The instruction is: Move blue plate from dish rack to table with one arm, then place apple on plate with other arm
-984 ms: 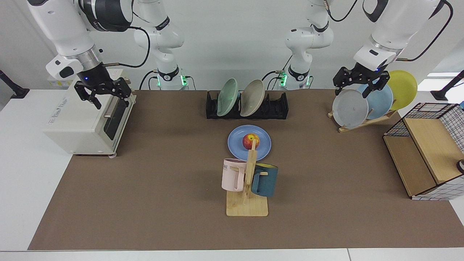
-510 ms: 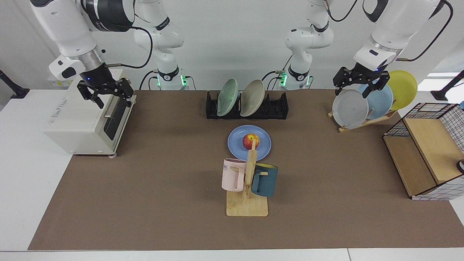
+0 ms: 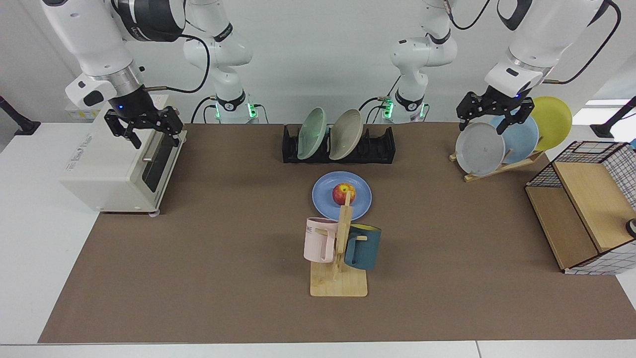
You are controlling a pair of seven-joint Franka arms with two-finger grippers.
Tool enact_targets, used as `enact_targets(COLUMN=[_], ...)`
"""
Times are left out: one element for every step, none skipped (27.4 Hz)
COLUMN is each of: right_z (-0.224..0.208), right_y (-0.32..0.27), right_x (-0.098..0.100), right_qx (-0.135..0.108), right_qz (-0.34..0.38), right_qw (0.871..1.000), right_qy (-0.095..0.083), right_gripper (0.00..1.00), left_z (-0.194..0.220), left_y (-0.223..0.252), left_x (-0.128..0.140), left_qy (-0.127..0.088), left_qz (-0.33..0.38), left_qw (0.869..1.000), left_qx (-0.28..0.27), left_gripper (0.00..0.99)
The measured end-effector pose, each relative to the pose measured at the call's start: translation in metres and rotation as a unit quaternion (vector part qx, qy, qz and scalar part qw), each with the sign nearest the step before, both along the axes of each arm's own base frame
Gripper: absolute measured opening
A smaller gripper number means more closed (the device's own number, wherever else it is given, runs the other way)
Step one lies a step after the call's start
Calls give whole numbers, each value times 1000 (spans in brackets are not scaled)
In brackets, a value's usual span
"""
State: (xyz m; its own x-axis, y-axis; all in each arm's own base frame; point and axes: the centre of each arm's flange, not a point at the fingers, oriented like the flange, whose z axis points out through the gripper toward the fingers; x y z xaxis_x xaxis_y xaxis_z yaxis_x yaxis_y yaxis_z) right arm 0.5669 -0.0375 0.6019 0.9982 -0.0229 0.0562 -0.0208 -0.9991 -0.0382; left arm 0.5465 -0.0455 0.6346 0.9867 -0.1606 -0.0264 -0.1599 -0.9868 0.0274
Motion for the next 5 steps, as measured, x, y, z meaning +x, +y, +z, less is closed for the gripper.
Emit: enact_targets(right_z=[-1,-2,-3,-3,-3], right_y=[-1,-1,-1,0,0], right_x=[1,2,2,2,3], right_qx=[0,0,0,0,1], right_qz=[-5,-10,-14,-17,-18], right_qw=[1000,1000,1000,1000,1000], right_qy=[1,2,3,3,3], right_gripper=[1000,1000,1000,1000,1000], left_z=[0,0,0,0,0], left_y=[0,0,0,0,0], left_x=[0,0,0,0,0], left_qy=[0,0,0,0,0], left_qz=[0,0,0,0,0], left_qw=[1000,1000,1000,1000,1000], left_qx=[0,0,0,0,0], left_gripper=[991,991,991,991,991])
